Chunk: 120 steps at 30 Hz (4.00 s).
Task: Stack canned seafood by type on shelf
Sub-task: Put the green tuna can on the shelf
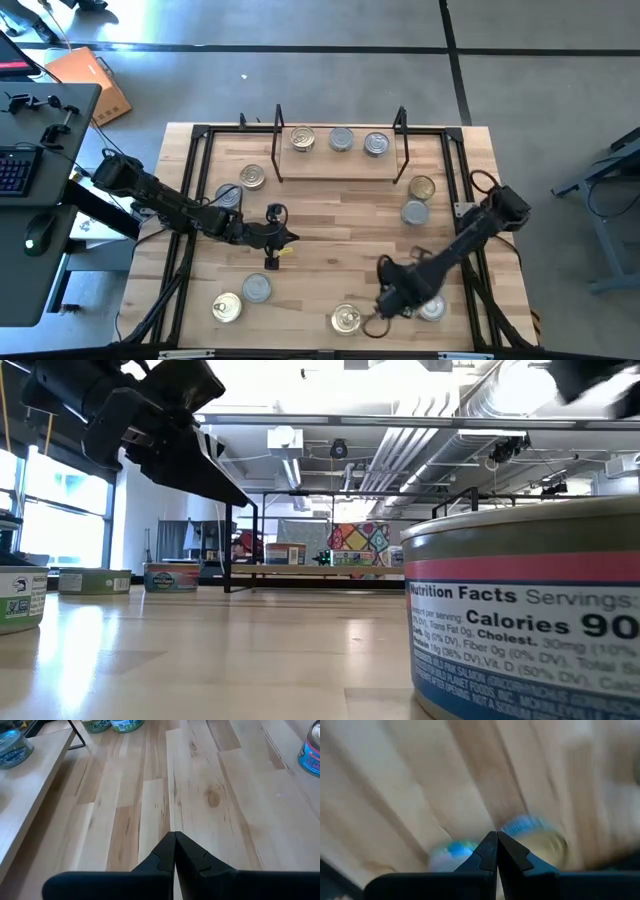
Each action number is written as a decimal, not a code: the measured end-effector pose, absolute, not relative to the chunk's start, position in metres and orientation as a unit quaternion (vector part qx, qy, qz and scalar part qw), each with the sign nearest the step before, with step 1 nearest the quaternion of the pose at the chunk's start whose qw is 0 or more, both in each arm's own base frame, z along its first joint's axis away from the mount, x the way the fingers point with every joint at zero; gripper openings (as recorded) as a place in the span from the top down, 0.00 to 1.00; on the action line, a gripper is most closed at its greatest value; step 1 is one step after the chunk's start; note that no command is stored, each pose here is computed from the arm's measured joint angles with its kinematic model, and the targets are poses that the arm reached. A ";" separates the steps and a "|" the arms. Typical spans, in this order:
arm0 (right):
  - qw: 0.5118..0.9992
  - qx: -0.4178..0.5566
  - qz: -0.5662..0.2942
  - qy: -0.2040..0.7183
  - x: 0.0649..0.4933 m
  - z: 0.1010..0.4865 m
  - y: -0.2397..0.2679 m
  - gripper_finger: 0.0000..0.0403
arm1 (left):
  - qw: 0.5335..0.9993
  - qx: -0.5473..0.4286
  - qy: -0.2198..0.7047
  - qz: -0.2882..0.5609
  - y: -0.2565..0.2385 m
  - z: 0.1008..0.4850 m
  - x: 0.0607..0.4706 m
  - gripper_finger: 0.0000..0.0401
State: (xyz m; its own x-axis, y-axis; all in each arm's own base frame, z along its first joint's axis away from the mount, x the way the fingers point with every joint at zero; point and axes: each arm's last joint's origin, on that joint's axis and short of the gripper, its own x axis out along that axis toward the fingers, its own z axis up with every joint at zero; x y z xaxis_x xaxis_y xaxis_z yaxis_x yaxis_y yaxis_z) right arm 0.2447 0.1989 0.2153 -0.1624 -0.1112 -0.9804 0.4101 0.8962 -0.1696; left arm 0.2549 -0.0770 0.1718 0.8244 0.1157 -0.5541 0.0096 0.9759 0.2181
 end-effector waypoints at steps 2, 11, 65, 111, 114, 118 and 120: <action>0.629 0.105 -0.229 0.735 0.233 0.216 0.208 1.00 | 0.949 0.109 0.293 0.027 -0.077 0.172 0.255 1.00; 0.600 0.153 -0.252 0.744 0.198 0.216 0.244 1.00 | 0.950 0.115 0.288 0.024 -0.077 0.173 0.256 1.00; 0.770 0.215 -0.117 0.589 0.314 0.156 0.122 1.00 | 0.956 0.116 0.269 0.022 -0.078 0.176 0.258 1.00; 0.897 0.101 -0.169 0.396 0.301 0.127 0.133 0.12 | 0.949 -0.022 0.311 -0.037 -0.045 0.102 0.314 1.00; 0.897 0.079 -0.184 0.393 0.307 0.123 0.123 0.11 | 0.947 -0.025 0.316 -0.055 -0.049 0.100 0.321 1.00; 0.890 0.053 -0.173 0.418 0.310 0.123 0.109 0.11 | 0.941 -0.026 0.326 -0.085 -0.059 0.101 0.321 1.00; 0.883 0.040 -0.183 0.430 0.310 0.122 0.100 0.11 | 0.938 -0.029 0.331 -0.100 -0.065 0.105 0.318 1.00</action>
